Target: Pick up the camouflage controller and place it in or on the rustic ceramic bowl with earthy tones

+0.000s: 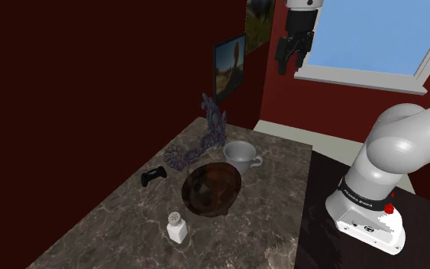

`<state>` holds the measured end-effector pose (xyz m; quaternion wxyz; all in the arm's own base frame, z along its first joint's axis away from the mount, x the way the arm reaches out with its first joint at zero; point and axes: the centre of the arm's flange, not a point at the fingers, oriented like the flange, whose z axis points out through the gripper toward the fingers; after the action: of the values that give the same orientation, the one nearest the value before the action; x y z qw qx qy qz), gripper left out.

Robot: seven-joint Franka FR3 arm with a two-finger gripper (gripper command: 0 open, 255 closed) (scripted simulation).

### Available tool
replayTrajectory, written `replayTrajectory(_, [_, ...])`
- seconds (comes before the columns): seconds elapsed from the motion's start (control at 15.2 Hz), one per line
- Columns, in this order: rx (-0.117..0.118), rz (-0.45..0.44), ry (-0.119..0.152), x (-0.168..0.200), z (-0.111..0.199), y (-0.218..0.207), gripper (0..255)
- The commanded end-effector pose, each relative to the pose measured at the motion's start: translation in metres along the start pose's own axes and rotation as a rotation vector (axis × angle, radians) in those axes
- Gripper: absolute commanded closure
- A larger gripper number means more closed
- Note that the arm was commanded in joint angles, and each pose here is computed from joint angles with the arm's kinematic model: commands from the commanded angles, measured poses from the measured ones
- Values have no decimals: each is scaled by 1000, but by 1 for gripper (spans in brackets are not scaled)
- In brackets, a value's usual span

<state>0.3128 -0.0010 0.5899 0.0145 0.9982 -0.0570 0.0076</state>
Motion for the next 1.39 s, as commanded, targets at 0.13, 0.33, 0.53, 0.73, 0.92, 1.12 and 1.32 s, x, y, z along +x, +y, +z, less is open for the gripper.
replayTrajectory(0.13, [2, 38, 4, -1, 13, -23, 0])
replayTrajectory(0.33, [4, 96, 11, -2, 33, -57, 0])
replayTrajectory(0.53, [7, 153, 18, 0, 53, -91, 0])
replayTrajectory(0.73, [9, 210, 24, 3, 72, -125, 0])
replayTrajectory(0.92, [12, 268, 31, 9, 91, -158, 0])
replayTrajectory(1.12, [14, 325, 37, 17, 111, -192, 0])
replayTrajectory(1.32, [17, 382, 44, 27, 130, -225, 0])
